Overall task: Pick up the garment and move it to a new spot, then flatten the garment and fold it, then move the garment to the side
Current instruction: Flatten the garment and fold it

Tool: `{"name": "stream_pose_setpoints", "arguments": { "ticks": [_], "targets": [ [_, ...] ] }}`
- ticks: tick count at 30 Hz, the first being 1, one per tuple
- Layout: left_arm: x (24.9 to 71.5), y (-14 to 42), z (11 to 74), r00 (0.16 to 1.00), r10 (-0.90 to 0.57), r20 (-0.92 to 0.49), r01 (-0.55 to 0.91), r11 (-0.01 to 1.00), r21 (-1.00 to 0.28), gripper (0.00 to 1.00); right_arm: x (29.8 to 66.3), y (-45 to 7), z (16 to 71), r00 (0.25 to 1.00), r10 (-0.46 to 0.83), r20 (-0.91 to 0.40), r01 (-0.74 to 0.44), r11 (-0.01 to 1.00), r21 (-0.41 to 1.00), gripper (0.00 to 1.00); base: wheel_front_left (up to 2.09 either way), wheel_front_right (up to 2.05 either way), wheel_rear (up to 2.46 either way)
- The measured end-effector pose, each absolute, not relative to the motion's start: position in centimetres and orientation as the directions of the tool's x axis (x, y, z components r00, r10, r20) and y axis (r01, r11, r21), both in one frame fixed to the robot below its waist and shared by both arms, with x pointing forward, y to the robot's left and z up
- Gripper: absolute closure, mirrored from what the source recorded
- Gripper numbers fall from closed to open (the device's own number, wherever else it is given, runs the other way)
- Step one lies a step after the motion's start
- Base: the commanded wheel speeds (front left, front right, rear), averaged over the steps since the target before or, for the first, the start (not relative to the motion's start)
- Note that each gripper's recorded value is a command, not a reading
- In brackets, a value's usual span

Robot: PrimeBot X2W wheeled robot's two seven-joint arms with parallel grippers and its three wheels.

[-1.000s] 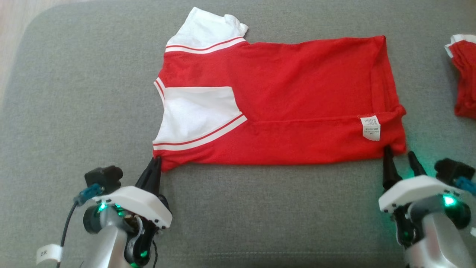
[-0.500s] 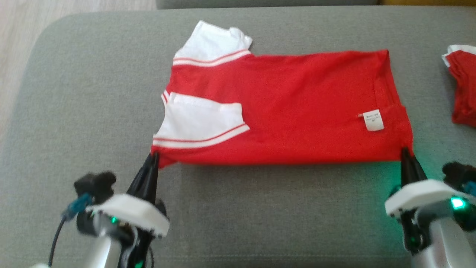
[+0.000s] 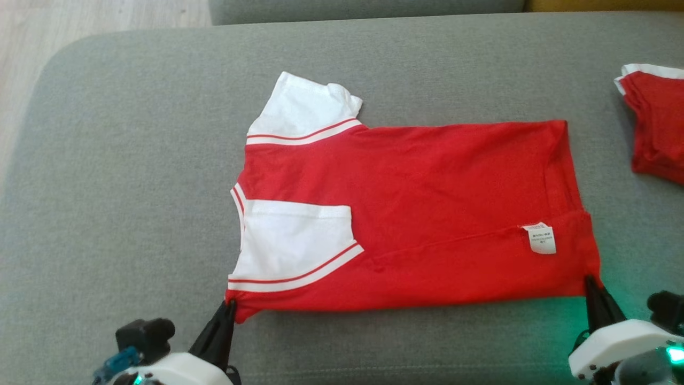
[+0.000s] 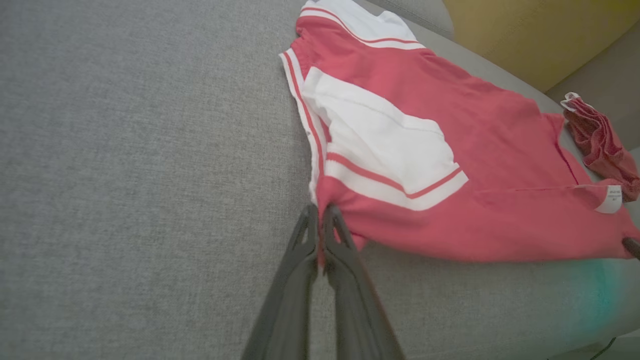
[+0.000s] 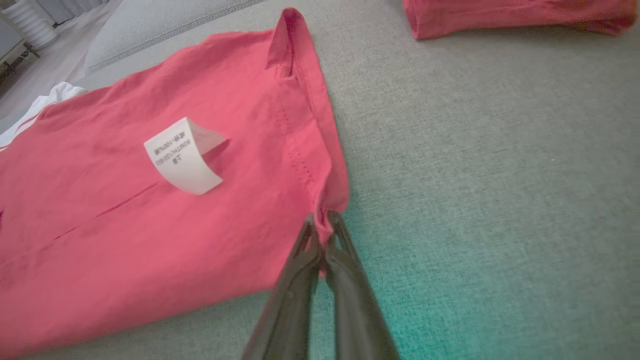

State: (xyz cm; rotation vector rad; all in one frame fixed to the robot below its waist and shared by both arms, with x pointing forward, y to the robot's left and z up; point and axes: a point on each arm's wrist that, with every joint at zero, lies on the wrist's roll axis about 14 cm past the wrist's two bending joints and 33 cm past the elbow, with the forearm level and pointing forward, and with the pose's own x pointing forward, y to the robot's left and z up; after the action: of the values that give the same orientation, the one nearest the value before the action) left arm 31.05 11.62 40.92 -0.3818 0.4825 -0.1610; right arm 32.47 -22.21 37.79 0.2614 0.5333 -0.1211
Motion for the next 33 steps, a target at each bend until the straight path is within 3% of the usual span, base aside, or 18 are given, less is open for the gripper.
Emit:
{"name": "stream_pose_setpoints", "arguments": {
  "ticks": [7,12,16,25,33],
  "targets": [
    [33.2,12.2,41.6,0.874,-0.263,-0.409,0.136,0.94,-0.314,0.0,32.6,-23.6,39.2,0.875,-0.091,-0.475,0.208,0.957,0.2,0.0,0.0,0.0,0.0],
    [39.3,12.7,45.2,0.885,-0.326,-0.331,0.275,0.942,-0.192,0.0,33.9,-24.3,41.0,0.902,-0.115,-0.417,0.199,0.966,0.165,0.0,0.0,0.0,0.0],
    [45.1,12.0,47.7,0.865,-0.389,-0.317,0.376,0.921,-0.103,0.0,37.5,-23.2,43.7,0.942,-0.082,-0.327,0.139,0.978,0.154,0.0,0.0,0.0,0.0],
    [56.7,9.8,48.3,0.783,-0.441,-0.439,0.475,0.879,-0.035,0.0,44.9,-19.4,45.1,0.968,0.044,-0.248,-0.011,0.991,0.132,0.0,0.0,0.0,0.0],
    [60.2,8.6,40.5,0.658,-0.418,-0.626,0.484,0.872,-0.073,0.0,47.9,-18.1,43.0,0.959,0.097,-0.265,-0.071,0.992,0.105,0.0,0.0,0.0,0.0]
  ]
}}
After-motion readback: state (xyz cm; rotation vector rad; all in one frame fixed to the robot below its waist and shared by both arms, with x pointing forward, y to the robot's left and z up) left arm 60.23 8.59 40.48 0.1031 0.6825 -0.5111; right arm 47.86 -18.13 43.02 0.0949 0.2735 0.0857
